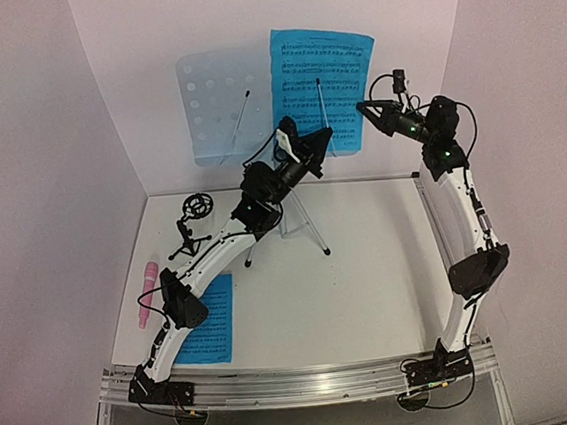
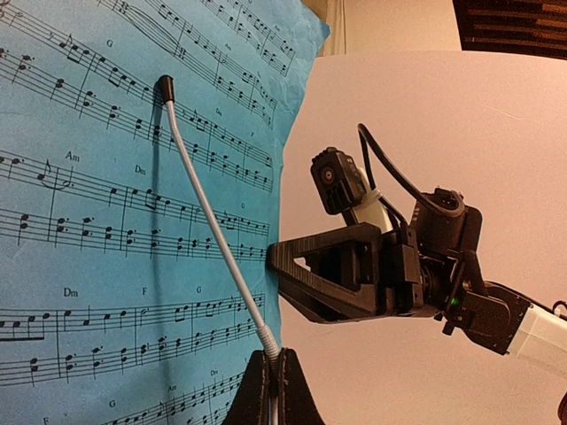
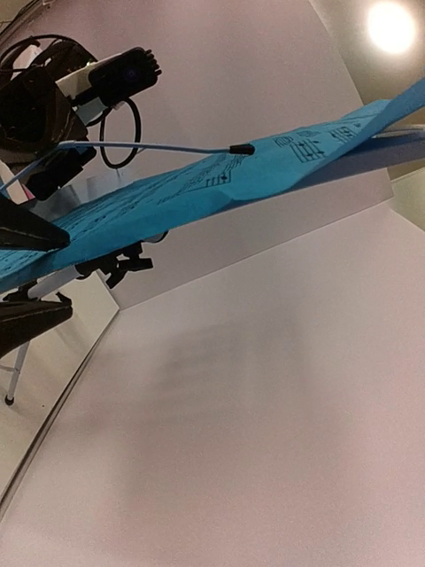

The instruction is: Pack up the instrument practice props

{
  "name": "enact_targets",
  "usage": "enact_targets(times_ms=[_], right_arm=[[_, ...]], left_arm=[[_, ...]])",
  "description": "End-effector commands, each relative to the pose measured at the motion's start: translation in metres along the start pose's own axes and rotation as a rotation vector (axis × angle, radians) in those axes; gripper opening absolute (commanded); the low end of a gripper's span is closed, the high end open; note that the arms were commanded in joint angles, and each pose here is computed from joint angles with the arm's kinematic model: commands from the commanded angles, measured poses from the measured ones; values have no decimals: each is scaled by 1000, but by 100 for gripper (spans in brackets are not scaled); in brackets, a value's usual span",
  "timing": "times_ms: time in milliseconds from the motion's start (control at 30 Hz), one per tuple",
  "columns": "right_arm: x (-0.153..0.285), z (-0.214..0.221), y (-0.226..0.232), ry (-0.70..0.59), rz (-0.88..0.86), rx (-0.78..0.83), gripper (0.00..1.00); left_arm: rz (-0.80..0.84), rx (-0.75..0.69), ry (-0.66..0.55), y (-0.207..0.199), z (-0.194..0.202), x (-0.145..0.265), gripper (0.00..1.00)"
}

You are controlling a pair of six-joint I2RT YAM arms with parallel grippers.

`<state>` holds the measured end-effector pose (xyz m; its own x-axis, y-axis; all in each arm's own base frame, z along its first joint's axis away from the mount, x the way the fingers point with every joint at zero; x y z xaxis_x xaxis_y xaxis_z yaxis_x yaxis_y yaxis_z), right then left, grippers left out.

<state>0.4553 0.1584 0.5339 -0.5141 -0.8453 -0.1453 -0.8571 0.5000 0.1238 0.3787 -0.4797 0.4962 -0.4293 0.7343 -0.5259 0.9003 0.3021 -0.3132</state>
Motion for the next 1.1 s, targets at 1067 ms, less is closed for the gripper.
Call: enact_targets(times_ms=[1067], right_arm=[[34, -64, 41, -146, 115, 31, 0]], left_arm=[[125, -191, -82, -36, -30, 7, 0]])
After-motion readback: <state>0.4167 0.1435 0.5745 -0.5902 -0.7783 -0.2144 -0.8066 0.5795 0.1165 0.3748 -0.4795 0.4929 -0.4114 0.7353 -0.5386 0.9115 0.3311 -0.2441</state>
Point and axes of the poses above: each gripper's point midway between its finger pads, its own x axis back along the fingers, its own y axis along the line the jaws close on, z = x × y, the point moved 5 cm from there along x, back along the fingers, and after that the axes turned 12 degrees about x, right-handed, at the moved point
